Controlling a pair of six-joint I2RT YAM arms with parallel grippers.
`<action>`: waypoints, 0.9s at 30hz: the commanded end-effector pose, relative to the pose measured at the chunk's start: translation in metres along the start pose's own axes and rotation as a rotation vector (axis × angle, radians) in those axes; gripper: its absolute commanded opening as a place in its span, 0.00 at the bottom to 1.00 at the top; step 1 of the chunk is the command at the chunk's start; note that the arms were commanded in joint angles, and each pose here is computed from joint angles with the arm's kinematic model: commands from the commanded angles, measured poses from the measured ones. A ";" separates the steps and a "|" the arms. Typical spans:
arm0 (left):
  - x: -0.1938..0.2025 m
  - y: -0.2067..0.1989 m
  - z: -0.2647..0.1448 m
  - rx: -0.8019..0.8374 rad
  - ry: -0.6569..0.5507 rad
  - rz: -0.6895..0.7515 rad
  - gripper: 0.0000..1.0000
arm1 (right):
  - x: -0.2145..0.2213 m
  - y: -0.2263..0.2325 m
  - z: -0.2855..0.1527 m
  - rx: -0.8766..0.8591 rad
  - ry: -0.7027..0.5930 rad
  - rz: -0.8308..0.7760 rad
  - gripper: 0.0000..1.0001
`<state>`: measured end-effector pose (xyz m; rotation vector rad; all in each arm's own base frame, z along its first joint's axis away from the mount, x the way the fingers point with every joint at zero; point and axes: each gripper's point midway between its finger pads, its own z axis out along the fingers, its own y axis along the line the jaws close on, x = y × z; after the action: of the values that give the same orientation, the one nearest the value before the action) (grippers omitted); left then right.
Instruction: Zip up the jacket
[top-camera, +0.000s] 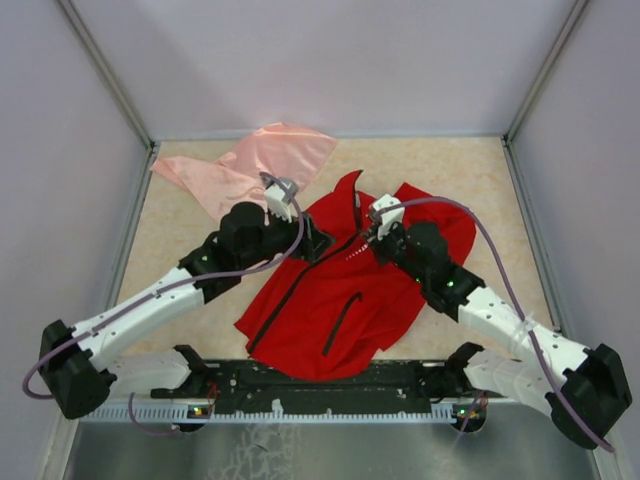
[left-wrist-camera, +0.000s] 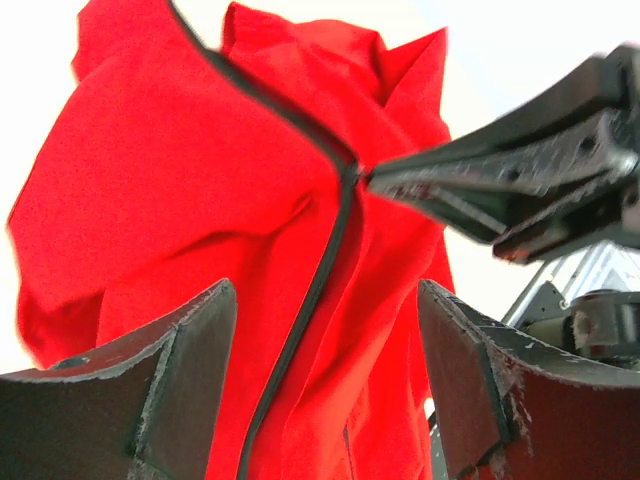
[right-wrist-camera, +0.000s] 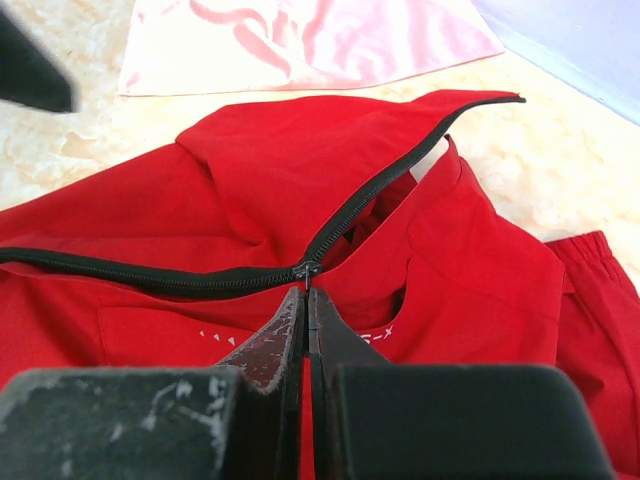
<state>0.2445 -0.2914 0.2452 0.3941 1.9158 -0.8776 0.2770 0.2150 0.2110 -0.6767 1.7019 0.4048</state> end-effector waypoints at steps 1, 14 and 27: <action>-0.011 -0.026 0.030 0.124 0.012 0.057 0.78 | -0.029 0.018 -0.002 -0.066 -0.096 -0.020 0.00; 0.043 -0.019 0.071 0.123 0.175 0.058 0.55 | -0.040 0.013 0.002 -0.015 -0.111 -0.041 0.00; 0.080 0.018 0.044 -0.013 0.241 0.082 0.00 | -0.052 -0.068 -0.008 0.330 -0.118 -0.039 0.00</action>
<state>0.2551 -0.3476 0.1765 0.5906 2.0297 -0.9060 0.2779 0.2214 0.2016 -0.7050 1.7159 0.3587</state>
